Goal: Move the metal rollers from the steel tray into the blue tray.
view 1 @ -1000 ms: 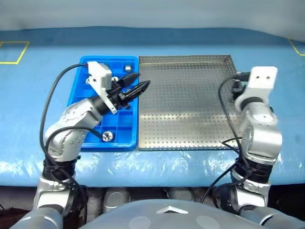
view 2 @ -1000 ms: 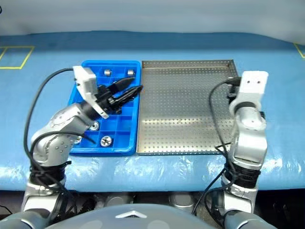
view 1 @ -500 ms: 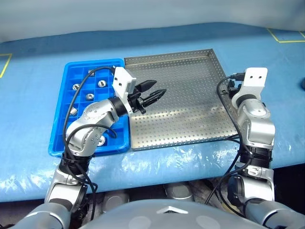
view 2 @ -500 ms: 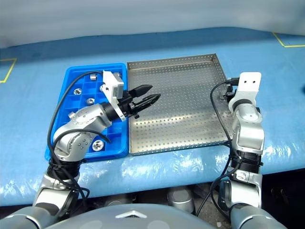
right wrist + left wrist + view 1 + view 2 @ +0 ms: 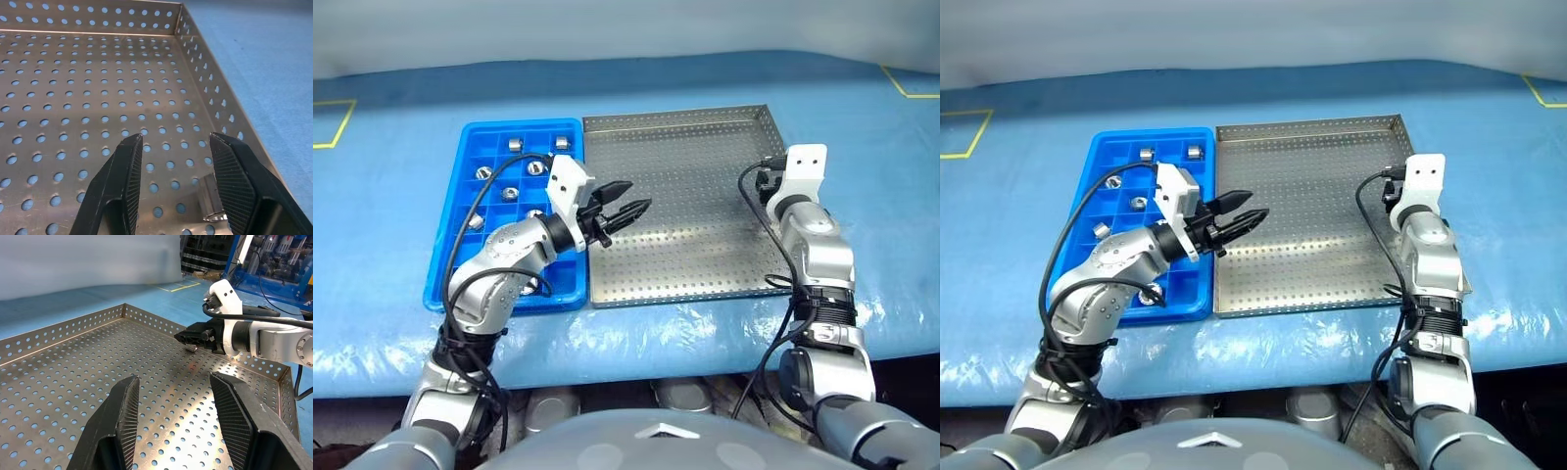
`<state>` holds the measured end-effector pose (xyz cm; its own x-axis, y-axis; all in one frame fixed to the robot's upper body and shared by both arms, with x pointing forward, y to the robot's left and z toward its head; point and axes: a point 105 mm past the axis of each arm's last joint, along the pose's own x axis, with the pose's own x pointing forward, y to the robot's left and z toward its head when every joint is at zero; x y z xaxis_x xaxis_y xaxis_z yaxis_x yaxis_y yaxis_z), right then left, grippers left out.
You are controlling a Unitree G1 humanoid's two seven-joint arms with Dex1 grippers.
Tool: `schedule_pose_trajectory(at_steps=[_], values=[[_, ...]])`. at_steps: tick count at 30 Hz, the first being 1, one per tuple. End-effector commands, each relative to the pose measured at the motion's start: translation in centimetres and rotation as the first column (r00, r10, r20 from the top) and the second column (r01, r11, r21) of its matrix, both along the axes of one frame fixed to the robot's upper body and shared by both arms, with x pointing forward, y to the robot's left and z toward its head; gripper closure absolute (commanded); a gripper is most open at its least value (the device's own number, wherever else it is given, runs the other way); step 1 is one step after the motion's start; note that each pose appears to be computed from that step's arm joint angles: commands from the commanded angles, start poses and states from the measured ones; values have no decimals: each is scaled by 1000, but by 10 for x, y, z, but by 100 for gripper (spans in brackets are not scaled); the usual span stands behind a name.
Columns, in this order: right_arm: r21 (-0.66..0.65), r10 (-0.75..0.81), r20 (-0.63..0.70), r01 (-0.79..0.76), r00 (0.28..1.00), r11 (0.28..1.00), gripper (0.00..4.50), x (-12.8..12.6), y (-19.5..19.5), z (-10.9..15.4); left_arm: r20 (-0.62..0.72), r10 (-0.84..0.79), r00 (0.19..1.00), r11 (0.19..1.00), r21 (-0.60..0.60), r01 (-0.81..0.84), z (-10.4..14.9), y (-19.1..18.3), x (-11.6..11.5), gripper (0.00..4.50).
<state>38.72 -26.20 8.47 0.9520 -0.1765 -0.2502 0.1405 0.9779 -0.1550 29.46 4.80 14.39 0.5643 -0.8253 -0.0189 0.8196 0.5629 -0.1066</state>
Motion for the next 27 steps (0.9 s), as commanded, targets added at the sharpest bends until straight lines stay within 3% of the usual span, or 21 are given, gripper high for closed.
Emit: schedule_pose_trajectory(at_steps=[1, 11, 27], values=[[-52, -26, 32, 27, 999, 998, 224, 2, -8, 9, 48, 0, 999, 1000, -3, 0, 12, 1, -5, 201], [-114, 0, 90, 10, 996, 993, 224, -5, -5, 31, 26, -2, 1000, 1000, -16, 3, 8, -2, -8, 201], [-102, -122, -20, 119, 992, 988, 224, -19, -34, -2, 28, -44, 999, 999, -2, 44, 8, -6, -9, 201]])
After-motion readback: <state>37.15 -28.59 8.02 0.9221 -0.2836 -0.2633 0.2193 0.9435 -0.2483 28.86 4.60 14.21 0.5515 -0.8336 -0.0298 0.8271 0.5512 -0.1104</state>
